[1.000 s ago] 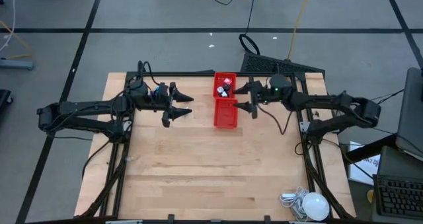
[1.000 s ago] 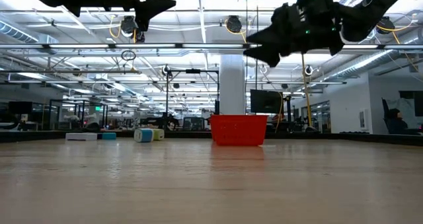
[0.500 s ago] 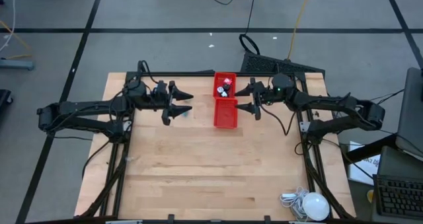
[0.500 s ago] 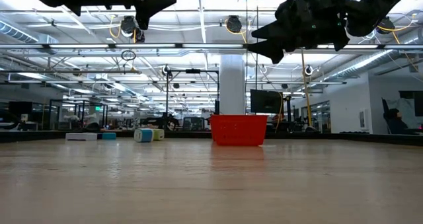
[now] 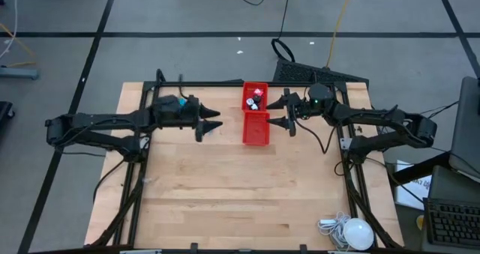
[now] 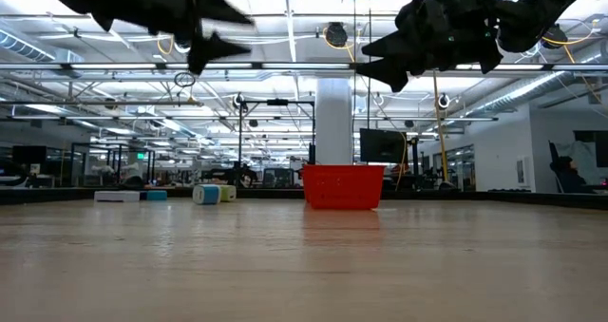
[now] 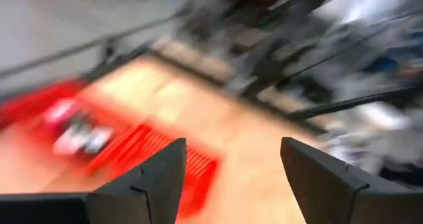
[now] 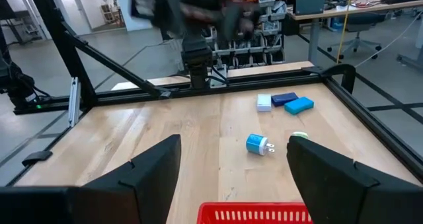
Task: Pick & Place Office items
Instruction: Put the purple digital clock into the bottom red basket
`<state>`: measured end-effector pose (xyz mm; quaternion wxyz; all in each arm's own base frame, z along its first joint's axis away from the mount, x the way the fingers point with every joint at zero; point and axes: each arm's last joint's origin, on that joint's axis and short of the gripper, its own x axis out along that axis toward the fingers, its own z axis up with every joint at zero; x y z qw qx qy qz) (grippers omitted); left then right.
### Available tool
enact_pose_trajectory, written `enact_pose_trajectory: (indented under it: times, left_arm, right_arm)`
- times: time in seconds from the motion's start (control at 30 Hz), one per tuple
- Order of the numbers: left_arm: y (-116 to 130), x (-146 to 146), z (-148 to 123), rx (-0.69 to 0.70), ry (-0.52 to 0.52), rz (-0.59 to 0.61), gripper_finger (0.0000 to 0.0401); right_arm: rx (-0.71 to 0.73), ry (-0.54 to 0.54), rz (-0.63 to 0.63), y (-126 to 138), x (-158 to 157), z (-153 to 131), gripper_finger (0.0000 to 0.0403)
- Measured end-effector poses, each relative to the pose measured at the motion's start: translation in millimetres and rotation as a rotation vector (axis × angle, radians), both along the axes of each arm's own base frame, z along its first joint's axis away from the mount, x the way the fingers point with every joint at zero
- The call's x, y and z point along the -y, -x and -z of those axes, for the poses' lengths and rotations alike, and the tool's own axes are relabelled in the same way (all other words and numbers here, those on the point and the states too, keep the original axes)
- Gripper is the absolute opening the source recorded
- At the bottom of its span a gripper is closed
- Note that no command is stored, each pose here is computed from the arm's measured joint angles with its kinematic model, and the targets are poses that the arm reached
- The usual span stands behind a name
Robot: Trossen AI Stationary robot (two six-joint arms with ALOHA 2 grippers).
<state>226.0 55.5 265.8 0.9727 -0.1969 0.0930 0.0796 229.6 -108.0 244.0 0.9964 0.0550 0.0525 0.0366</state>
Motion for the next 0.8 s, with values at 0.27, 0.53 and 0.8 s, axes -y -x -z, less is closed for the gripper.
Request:
enact_pose_trajectory:
  times: [0.27,0.53,0.8]
  left_arm:
    - [-6.8,-5.0,38.0,-0.284,0.010,-0.251,0.0243]
    - [-11.7,-8.2,36.6,-0.255,-0.074,-0.297,0.0243]
    - [-2.3,-6.2,20.1,-0.214,-0.203,-0.236,0.0243]
  right_arm:
    - [-0.004,0.005,0.000,0.0,0.0,0.6,0.0263]
    - [-0.010,0.002,0.000,0.1,-0.1,1.3,0.0263]
    - [-0.011,-0.006,0.005,0.1,0.2,1.3,0.0263]
